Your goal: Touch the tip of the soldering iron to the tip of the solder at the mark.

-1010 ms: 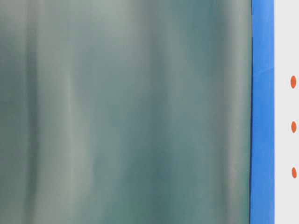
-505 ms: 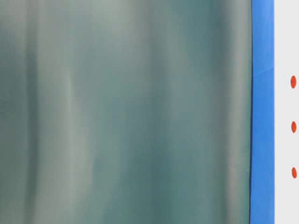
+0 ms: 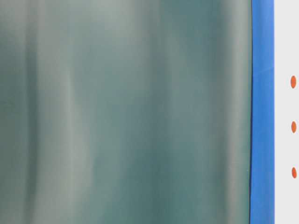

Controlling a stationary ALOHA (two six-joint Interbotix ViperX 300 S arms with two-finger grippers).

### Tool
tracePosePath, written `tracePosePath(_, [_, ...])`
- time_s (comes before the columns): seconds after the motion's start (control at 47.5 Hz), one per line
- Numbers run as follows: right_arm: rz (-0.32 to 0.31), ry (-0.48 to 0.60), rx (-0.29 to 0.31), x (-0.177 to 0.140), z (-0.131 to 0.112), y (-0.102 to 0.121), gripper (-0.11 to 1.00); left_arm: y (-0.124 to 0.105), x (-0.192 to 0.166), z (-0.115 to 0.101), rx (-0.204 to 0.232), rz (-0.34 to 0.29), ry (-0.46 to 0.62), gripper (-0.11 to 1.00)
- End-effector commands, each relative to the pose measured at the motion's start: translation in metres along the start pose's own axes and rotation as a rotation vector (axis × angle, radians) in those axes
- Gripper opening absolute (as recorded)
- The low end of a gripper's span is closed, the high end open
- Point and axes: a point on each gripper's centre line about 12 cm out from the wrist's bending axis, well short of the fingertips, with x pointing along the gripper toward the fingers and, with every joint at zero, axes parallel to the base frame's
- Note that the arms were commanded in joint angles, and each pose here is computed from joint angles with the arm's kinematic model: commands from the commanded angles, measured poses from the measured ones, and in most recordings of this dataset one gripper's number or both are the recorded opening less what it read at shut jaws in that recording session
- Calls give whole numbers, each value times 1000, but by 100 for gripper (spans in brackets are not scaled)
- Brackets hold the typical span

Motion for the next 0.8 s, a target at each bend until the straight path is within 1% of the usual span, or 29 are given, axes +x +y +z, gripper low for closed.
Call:
tracePosePath(0.0, [-20, -32, 6, -13, -1, -6, 86, 4, -19, 7, 3, 19, -87, 78])
tracePosePath(0.042, [-25, -42, 10, -17, -5, -8, 86, 4, -28, 5, 5, 22, -113, 77])
tracePosePath(0.126, [-30, -59, 23, -21, -17, -12, 86, 4, -45, -5, 2, 27, -161, 77])
tracePosePath(0.21, [-28, -81, 30, -20, -33, -14, 86, 3, -56, -18, 2, 29, -200, 77])
tracePosePath(0.379, [-13, -110, 37, -14, -54, -15, 86, 1, -73, -46, -2, 31, -256, 77])
tracePosePath(0.484, [10, -121, 40, -5, -68, -14, 86, 0, -76, -61, -5, 31, -263, 76])
tracePosePath(0.61, [33, -136, 69, 3, -83, -13, 86, -1, -76, -77, -14, 29, -241, 76])
tracePosePath(0.673, [38, -137, 83, 7, -89, -13, 86, -1, -74, -82, -16, 28, -229, 76])
tracePosePath(0.778, [35, -140, 99, 11, -94, -15, 86, -1, -74, -85, -16, 28, -223, 76])
